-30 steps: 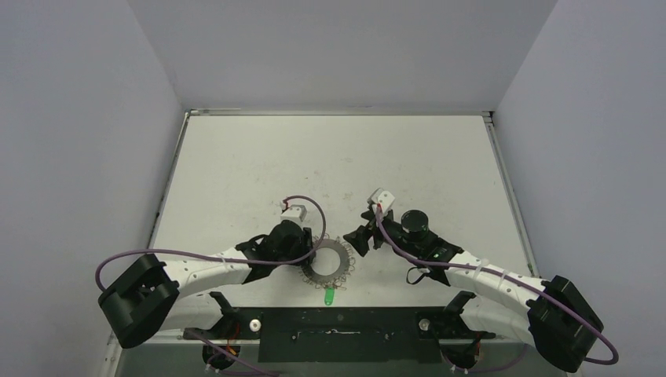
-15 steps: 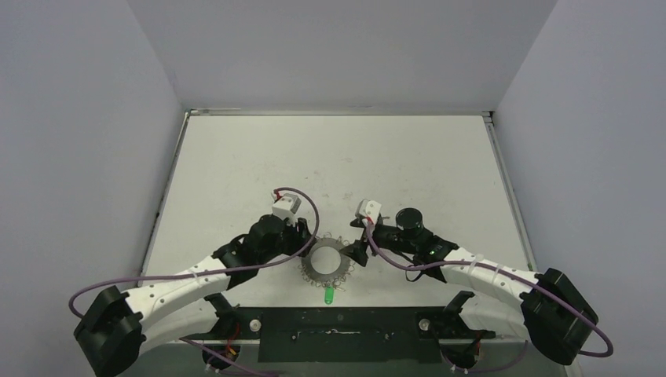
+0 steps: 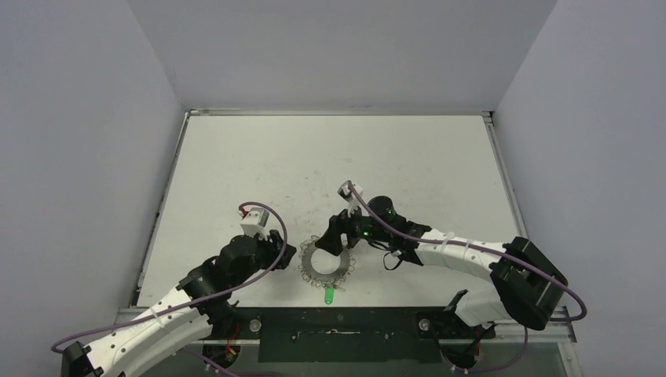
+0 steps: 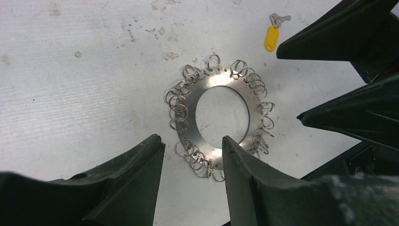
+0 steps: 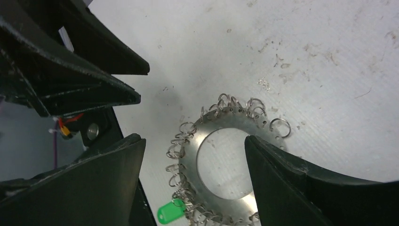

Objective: Put the keys on the keyring

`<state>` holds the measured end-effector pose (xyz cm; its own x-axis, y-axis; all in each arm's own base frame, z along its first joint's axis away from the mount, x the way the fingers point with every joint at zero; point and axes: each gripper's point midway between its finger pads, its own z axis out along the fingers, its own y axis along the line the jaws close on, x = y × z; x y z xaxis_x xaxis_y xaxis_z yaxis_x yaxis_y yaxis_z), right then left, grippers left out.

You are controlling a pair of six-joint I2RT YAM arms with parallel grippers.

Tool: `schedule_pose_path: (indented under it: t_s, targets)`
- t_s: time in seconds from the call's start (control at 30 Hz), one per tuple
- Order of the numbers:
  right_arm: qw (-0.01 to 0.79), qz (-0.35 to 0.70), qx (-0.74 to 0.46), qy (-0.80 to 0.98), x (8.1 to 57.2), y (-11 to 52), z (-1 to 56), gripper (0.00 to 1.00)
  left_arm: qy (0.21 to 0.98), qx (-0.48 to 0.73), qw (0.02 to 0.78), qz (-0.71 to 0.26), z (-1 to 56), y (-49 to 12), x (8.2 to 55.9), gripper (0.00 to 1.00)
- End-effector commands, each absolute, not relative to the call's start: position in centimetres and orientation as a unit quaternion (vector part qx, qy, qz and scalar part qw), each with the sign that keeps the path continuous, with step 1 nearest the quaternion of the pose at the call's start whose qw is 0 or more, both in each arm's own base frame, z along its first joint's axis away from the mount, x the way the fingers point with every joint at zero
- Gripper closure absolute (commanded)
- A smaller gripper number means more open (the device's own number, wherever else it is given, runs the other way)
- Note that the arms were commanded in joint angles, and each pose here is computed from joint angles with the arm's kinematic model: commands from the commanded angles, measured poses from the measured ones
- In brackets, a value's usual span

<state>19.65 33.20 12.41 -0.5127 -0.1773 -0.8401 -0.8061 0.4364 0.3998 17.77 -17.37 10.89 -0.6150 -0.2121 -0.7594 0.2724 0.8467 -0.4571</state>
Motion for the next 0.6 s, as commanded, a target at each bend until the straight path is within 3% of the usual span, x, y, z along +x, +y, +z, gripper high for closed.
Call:
schedule_pose_path:
  t_s: [0.0, 0.17, 0.57]
  targets:
    - [0.273, 0.473, -0.181, 0.818, 18.8, 35.3, 11.6, 0.22, 0.860, -0.009, 0.438, -0.260, 10.6, -16.4, 17.9, 0.53]
    - [0.250, 0.488, -0.160, 0.821, 16.7, 36.5, 11.4, 0.23, 0.871, -0.008, 0.437, -0.225, 10.6, -16.0, 18.6, 0.52]
    - [0.278, 0.281, -0.122, 0.910, 16.2, 32.9, 9.5, 0.40, 0.916, -0.006, 0.382, -0.123, 8.9, -15.2, 21.2, 0.48]
